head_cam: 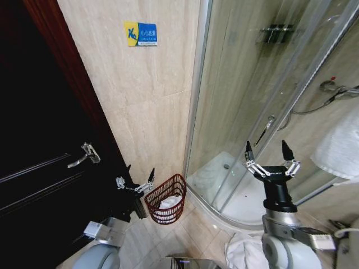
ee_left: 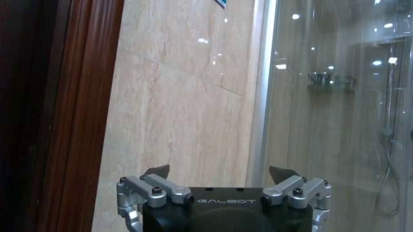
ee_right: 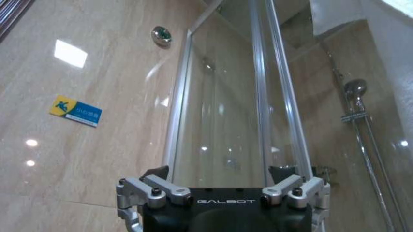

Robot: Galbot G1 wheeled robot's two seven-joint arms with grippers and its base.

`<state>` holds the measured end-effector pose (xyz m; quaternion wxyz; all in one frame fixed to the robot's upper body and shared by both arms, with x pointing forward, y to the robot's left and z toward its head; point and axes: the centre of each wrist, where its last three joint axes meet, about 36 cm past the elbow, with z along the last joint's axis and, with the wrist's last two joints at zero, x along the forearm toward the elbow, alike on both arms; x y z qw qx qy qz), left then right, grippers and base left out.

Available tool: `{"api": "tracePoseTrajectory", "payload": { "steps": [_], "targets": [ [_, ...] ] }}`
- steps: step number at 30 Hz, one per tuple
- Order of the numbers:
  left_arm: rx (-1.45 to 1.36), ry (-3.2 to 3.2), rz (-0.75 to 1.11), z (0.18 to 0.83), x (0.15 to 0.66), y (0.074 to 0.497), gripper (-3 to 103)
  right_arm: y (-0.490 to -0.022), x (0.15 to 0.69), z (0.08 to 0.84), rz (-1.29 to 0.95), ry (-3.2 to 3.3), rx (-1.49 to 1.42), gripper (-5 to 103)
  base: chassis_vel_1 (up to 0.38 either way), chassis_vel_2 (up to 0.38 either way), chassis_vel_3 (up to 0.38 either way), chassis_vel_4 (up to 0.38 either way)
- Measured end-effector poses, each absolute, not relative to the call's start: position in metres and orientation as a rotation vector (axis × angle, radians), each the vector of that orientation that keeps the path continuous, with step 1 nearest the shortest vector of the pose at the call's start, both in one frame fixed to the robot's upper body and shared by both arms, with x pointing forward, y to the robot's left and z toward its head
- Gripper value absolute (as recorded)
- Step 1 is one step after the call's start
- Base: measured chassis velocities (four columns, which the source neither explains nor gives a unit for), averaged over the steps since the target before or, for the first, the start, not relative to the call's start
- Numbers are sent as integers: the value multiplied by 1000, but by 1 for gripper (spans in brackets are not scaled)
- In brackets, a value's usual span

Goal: Discard the used towel into the hamper.

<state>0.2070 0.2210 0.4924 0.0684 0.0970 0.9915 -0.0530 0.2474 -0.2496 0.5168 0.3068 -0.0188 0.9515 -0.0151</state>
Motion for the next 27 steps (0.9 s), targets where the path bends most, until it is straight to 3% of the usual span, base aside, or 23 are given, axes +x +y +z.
{"api": "tracePoseTrajectory", "payload": {
  "steps": [11, 27],
  "targets": [
    [292, 2985, -158, 492, 207, 221, 100, -258, 242, 523, -77, 2470, 24, 100, 0, 0, 0, 0],
    [291, 2987, -159, 491, 207, 221, 100, -316, 227, 542, -213, 2424, 150, 100, 0, 0, 0, 0]
  ]
}}
